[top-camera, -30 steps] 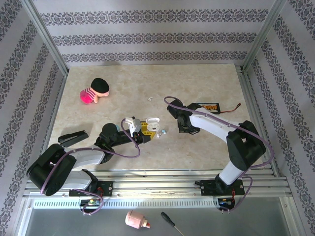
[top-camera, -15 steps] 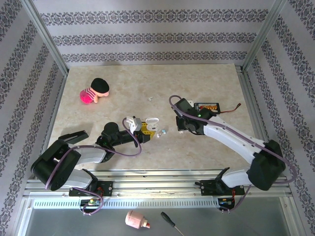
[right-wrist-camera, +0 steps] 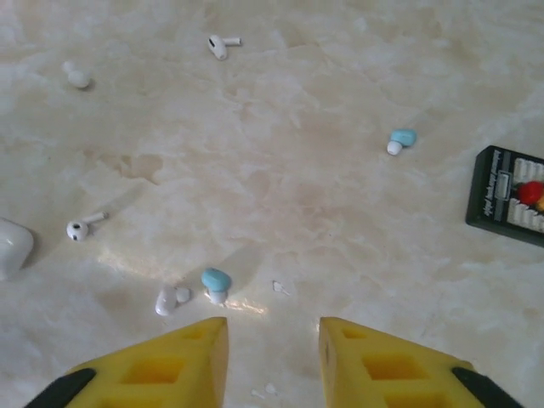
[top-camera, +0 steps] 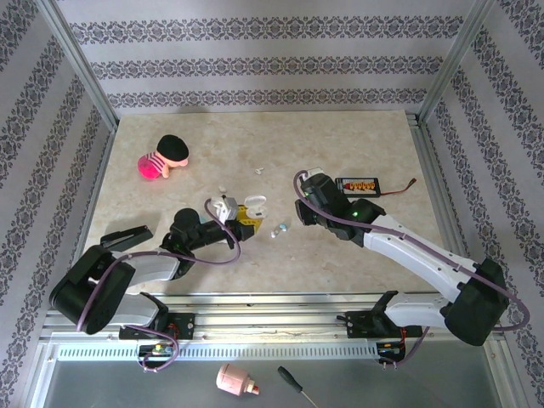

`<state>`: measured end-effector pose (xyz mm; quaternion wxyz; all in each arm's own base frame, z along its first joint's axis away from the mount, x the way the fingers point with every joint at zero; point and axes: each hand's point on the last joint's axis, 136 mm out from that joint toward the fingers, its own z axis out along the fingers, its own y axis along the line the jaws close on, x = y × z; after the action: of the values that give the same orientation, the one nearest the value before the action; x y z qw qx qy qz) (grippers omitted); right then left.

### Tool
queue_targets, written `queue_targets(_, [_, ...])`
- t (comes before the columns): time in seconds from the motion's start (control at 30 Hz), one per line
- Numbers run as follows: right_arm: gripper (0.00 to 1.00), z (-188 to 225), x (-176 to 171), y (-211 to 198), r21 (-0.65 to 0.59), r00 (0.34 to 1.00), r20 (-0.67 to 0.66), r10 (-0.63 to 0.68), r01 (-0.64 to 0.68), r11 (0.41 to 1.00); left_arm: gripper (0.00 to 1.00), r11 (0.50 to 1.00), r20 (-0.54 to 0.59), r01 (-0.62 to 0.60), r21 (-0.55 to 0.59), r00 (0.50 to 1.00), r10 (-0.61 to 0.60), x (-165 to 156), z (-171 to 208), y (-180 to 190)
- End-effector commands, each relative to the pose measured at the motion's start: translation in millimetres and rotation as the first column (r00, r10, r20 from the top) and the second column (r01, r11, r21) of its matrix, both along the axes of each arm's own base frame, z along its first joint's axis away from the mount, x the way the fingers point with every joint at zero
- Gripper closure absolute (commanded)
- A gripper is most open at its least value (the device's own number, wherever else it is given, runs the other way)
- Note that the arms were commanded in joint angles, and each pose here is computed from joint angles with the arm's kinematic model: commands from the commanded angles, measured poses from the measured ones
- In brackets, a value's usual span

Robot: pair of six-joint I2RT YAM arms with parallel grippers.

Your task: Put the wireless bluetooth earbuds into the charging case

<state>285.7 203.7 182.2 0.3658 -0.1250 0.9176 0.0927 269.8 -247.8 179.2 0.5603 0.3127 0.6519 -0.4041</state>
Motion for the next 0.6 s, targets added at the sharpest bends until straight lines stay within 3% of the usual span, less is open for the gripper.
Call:
queue_targets(0.0, [0.52,0.0,15.0,10.4,0.116,1.000,0.018,-0.018,0.015,0.993,0.72,0.995,0.018,-0.104,-0.009,0.994,0.104,17.6,12.7,17.2])
queue_targets(0.13, [0.39,-12.7,23.2,17.3,0.195,1.000,-0.030,0.007,-0.001,0.981,0.72,0.978,0.036,-0.206,0.020,0.978,0.205,32.9,14.9,34.9])
queue_targets(0.57, [0.39,-75.9,8.3,64.3,0.203,0.933,-0.347,0.094,-0.023,0.979,0.71,0.909,0.065,-0.416,0.008,0.907,0.415,49.3,21.9,85.5])
